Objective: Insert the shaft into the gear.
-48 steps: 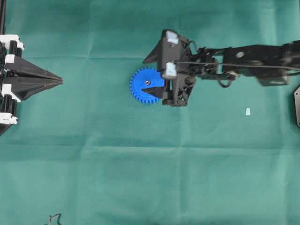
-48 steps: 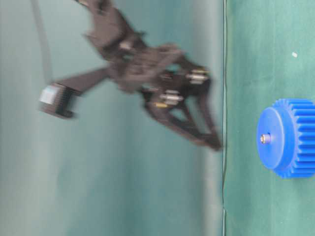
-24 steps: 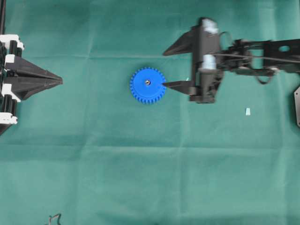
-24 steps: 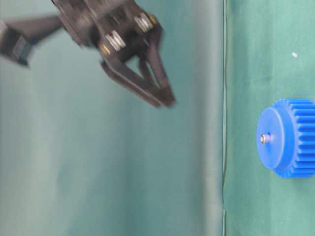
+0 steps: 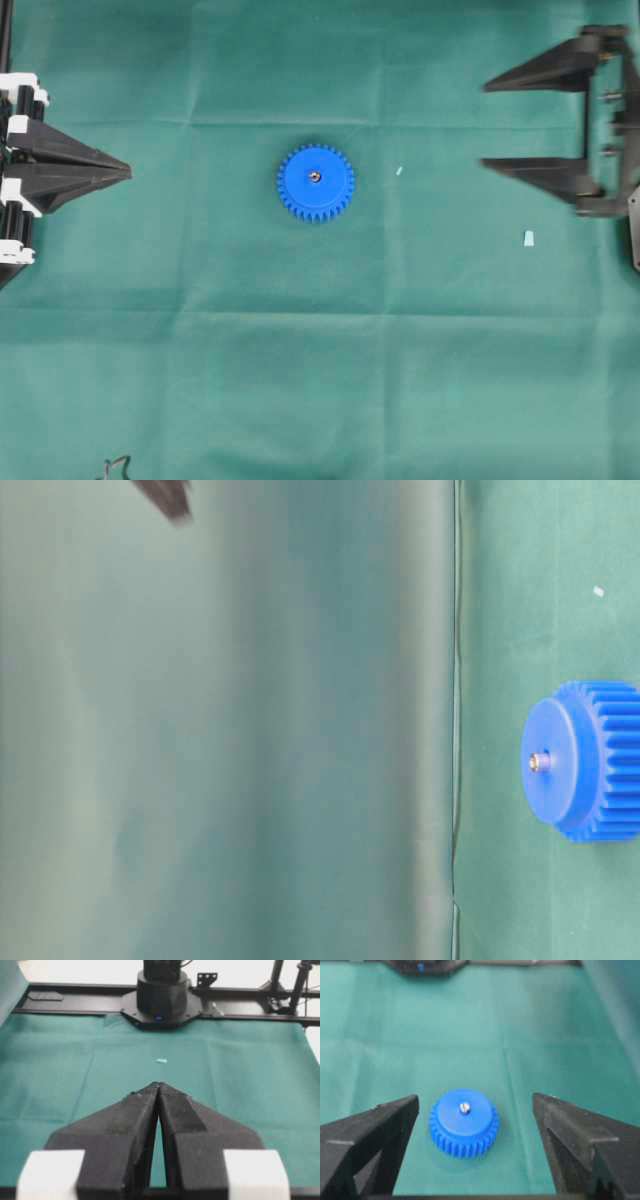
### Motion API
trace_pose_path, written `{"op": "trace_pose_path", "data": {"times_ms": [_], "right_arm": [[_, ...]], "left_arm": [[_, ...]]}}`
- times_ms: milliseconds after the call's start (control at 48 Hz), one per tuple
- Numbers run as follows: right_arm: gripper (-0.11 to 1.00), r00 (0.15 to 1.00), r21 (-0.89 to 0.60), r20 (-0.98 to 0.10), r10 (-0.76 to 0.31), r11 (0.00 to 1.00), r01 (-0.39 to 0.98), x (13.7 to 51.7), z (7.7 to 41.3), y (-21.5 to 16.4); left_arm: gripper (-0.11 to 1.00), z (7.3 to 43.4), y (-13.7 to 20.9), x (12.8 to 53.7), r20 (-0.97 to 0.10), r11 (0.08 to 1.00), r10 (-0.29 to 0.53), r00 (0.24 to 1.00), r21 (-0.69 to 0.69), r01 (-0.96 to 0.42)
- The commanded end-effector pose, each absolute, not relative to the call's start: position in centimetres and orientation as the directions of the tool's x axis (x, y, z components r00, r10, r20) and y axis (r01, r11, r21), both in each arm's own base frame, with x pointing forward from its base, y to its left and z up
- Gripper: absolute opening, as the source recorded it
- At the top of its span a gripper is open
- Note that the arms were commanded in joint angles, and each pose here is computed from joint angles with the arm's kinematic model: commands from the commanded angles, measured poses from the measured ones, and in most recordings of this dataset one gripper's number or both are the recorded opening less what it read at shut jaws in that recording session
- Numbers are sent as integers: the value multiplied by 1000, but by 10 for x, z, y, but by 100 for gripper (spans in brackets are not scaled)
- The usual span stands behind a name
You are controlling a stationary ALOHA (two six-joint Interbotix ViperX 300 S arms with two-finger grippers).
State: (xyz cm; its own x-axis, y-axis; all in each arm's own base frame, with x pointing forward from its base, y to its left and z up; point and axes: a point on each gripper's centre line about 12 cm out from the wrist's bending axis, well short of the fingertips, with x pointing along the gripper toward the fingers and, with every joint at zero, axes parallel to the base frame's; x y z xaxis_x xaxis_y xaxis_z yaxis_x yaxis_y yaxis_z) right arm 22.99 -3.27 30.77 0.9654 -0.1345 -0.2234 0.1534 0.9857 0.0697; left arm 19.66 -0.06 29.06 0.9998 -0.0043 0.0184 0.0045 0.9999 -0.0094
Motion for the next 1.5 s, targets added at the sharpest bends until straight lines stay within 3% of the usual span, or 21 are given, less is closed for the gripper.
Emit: {"op": "trace_pose_path", "data": {"times_ms": [0, 250, 1480], "right_arm": [[95, 973, 70, -184, -136, 986, 151, 215, 316, -31], [95, 977, 70, -162, -136, 986, 149, 193, 312, -28], [95, 972, 69, -193, -135, 986, 151, 195, 305, -28]], "left_arm": [[0, 304, 0, 198, 54, 1000, -3, 999, -6, 4], [0, 305, 0, 197, 60, 1000, -3, 998, -8, 4], [0, 305, 0, 196, 51, 1000, -3, 999, -3, 3]]}}
